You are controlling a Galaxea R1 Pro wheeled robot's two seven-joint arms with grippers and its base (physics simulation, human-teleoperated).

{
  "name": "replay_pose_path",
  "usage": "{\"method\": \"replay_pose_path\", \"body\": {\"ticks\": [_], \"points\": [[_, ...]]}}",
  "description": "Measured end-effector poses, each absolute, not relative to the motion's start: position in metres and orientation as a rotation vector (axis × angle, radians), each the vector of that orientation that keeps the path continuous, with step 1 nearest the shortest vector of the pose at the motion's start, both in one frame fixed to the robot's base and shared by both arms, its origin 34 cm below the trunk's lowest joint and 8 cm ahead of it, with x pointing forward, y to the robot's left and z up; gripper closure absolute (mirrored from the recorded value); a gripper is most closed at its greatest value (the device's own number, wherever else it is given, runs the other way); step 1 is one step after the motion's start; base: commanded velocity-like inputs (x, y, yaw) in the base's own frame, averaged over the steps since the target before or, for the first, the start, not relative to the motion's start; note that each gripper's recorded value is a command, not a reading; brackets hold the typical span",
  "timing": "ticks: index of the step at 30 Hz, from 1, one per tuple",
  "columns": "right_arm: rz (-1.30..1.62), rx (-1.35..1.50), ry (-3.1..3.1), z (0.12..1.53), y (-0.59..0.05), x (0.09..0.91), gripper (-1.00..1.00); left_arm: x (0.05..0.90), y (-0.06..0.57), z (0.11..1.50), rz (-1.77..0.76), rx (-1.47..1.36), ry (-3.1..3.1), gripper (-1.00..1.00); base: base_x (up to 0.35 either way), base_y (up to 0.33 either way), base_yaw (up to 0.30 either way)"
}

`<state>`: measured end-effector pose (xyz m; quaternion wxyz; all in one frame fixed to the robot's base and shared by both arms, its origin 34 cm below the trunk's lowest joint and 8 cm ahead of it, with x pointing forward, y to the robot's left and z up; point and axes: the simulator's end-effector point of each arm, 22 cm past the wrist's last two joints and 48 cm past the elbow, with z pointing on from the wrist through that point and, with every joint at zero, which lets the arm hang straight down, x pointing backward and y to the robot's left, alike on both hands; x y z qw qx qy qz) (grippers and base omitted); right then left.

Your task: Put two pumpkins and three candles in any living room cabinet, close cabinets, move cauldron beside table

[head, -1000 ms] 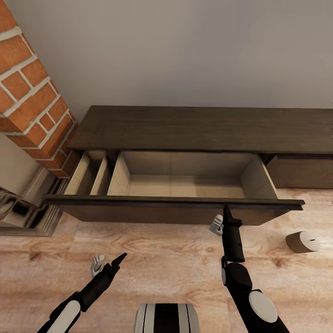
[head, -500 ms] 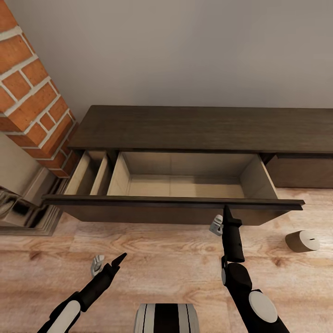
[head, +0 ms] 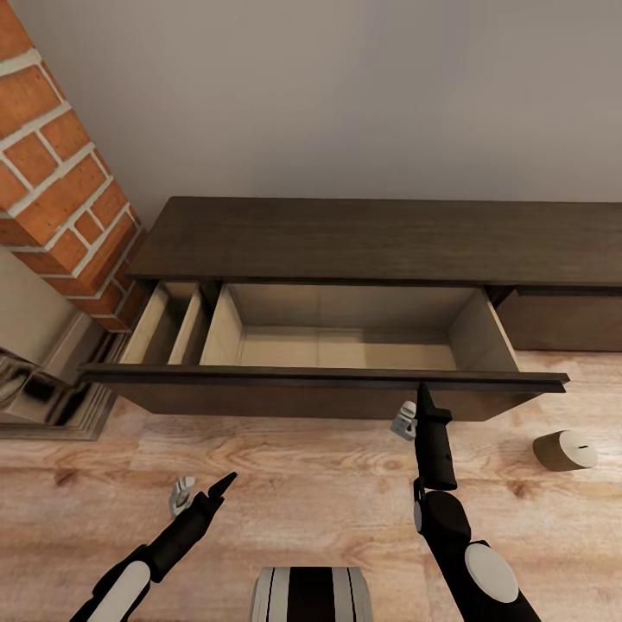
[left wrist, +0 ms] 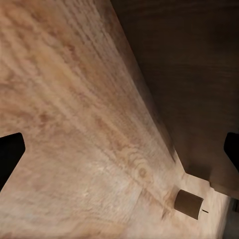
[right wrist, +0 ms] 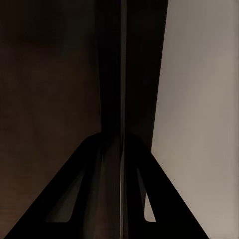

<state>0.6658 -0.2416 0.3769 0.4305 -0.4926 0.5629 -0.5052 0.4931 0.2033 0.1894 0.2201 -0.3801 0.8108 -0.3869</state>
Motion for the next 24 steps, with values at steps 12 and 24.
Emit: {"method": "replay_pose_path", "body": {"ticks": [12, 24], "points": [[-1.259, -1.229, 1.403, 0.3769, -0.2412, 0.6658, 1.0, 0.4932, 0.2033, 0.1894, -1.07, -1.051, 2.242, -1.0, -0.03, 0.0, 0.0], [-1.259, -1.231, 1.402, 0.3769, -0.2411, 0.6657, 1.0, 0.4932, 0.2033, 0.1894, -1.07, -1.051, 2.242, -1.0, -0.004, 0.0, 0.0]]}}
